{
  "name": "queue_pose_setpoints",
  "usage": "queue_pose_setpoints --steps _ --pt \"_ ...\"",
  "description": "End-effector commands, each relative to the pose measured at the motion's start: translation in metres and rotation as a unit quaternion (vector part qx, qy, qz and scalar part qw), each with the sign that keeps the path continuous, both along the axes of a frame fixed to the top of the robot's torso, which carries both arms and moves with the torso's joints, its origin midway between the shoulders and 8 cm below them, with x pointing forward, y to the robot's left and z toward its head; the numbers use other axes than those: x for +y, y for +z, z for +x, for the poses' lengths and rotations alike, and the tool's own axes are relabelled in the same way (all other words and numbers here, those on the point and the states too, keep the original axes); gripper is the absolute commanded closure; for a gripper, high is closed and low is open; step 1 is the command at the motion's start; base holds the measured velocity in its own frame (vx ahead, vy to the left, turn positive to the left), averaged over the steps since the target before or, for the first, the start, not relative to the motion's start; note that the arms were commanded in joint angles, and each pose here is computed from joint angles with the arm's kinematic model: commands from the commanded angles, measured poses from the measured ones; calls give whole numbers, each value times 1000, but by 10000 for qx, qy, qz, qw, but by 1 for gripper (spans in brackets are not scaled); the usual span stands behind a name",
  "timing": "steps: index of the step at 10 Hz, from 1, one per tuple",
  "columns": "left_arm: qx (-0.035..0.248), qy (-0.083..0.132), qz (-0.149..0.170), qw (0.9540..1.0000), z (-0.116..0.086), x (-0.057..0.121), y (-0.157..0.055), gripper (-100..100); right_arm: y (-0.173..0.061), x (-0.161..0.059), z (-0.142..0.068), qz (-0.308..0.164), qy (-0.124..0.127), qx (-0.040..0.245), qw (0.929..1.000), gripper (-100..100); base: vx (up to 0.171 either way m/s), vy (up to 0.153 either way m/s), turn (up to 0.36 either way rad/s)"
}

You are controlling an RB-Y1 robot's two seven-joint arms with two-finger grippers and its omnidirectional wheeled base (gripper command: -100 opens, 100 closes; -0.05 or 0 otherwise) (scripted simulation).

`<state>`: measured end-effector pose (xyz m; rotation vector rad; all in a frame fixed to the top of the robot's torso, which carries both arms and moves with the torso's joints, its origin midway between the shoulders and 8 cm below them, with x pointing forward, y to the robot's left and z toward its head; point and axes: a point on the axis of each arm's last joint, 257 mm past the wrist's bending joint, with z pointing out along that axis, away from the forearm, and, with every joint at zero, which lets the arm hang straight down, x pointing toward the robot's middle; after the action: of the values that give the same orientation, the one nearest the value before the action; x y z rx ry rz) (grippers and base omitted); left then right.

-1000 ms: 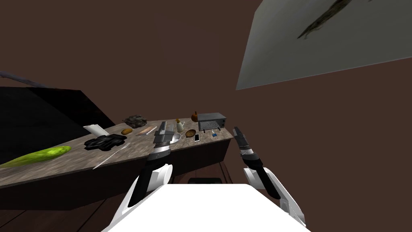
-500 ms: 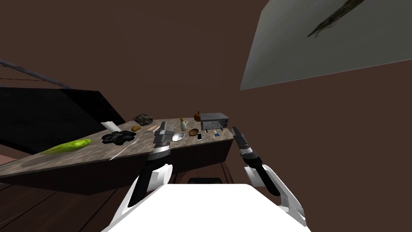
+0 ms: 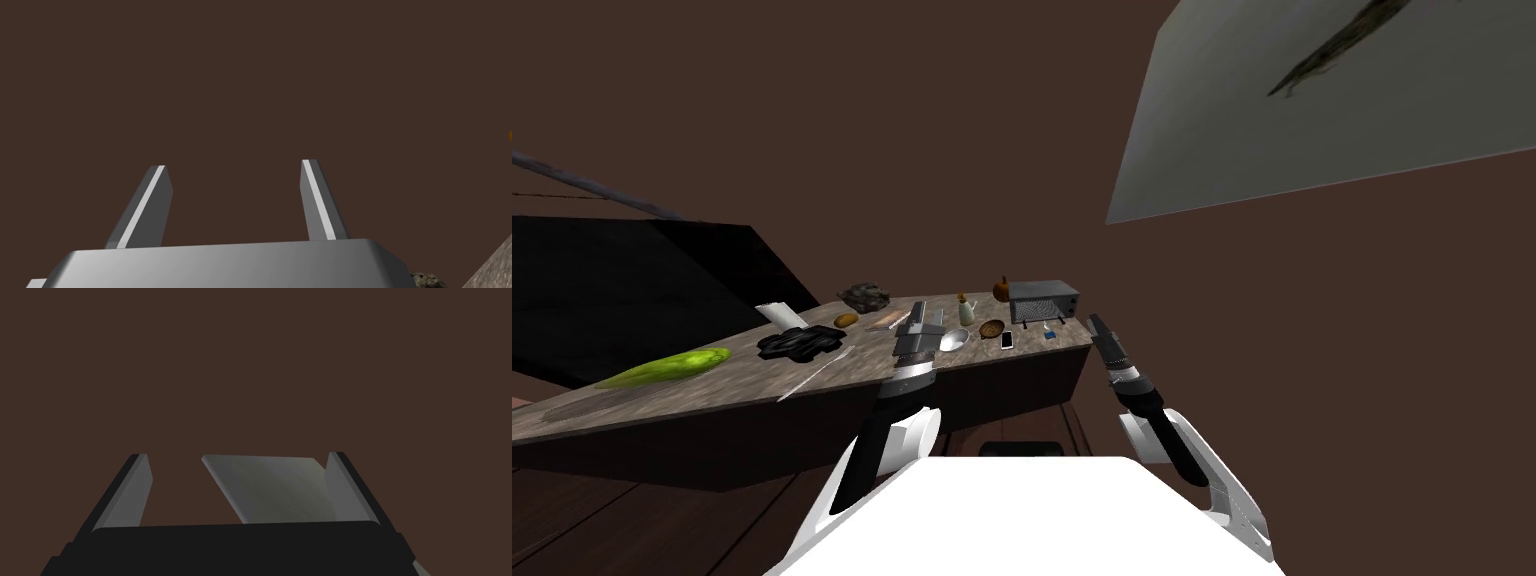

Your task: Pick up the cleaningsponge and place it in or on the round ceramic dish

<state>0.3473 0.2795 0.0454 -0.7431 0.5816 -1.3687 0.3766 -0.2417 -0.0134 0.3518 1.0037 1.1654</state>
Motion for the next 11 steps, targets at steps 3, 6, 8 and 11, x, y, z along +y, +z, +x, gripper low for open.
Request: queue_pose_setpoints --steps 3,6,8,11 --pt "0 0 0 10000 0 0 0 0 -23 -4 1 -377 13 256 9990 -100 -21 28 93" --pt "0 0 0 10000 0 0 0 0 -61 -15 0 -946 14 673 9932 -100 -28 39 130" --pt "0 0 0 10000 0 0 0 0 -77 -21 -1 -1263 52 856 9883 -100 -18 36 85" --pt "0 0 0 10000 0 0 0 0 -94 -27 -2 -1585 88 1049 9817 -100 -14 27 94"
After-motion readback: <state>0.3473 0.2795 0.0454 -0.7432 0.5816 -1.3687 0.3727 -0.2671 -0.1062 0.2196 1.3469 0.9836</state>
